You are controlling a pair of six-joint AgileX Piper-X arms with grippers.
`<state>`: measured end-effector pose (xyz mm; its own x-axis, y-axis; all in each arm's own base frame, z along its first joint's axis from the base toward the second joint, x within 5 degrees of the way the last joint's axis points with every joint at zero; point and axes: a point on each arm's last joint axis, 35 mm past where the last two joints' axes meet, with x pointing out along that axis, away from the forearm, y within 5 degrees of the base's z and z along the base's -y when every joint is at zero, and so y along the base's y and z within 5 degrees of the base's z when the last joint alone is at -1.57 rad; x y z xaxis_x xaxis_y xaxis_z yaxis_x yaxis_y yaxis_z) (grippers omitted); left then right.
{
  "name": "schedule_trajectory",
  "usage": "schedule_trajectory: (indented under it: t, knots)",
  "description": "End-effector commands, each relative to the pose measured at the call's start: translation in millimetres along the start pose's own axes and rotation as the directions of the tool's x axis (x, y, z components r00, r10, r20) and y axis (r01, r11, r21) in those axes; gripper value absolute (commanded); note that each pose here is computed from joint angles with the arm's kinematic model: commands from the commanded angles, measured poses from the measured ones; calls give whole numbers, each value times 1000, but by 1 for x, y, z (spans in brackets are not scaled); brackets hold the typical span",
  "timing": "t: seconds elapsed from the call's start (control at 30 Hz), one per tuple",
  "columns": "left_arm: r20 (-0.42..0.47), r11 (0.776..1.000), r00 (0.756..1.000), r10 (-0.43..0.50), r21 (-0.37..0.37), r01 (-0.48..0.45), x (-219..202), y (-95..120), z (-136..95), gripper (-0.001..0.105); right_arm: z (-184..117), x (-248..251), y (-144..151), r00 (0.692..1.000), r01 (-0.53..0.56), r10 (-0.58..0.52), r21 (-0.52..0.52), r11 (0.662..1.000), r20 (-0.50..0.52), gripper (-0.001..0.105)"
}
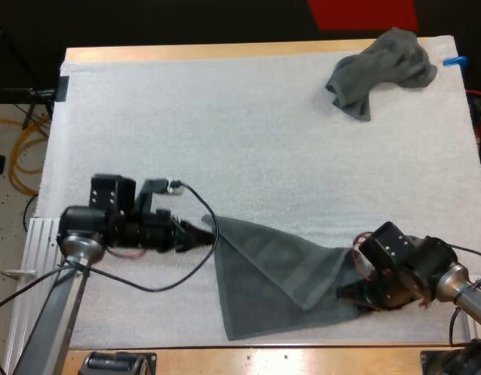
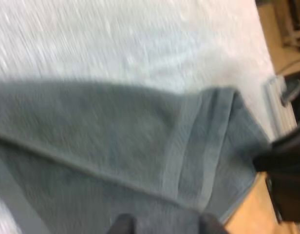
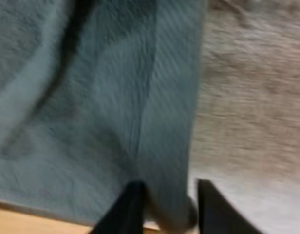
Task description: Pick towel from pile fold and stack
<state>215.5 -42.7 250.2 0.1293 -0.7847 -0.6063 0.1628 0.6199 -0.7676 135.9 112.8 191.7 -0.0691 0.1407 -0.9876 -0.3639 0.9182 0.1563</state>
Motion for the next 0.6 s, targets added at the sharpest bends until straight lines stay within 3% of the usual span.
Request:
schedule_trajectory:
  t: [0.0, 0.07, 0.17, 0.23, 0.43, 0.5, 0.57]
  knots:
    - [25, 999, 999, 34, 41, -35, -7, -9, 5, 45, -6, -3, -4, 995, 93, -94, -29, 995, -34, 73]
    - [38, 996, 997, 65, 61, -67, -12, -14, 10, 47, -8, -9, -7, 982, 180, -183, -53, 982, -44, 86]
    - [63, 988, 990, 123, 84, -128, -19, -22, 16, 46, -7, -27, -7, 964, 265, -264, -101, 959, 18, 87]
    - [74, 978, 981, 180, 90, -187, -22, -23, 18, 46, -3, -39, -3, 971, 233, -224, -123, 965, 82, 87]
    - [126, 900, 907, 402, 130, -417, -38, -30, 5, 46, 7, -73, 10, 971, 95, -48, -198, 976, 232, 87]
    - [171, 866, 872, 459, 135, -482, -47, -36, -2, 46, 9, -76, 17, 969, 53, 14, -265, 963, 245, 87]
    - [208, 856, 862, 463, 146, -495, -54, -43, -8, 46, 9, -76, 26, 966, 21, 65, -328, 944, 251, 87]
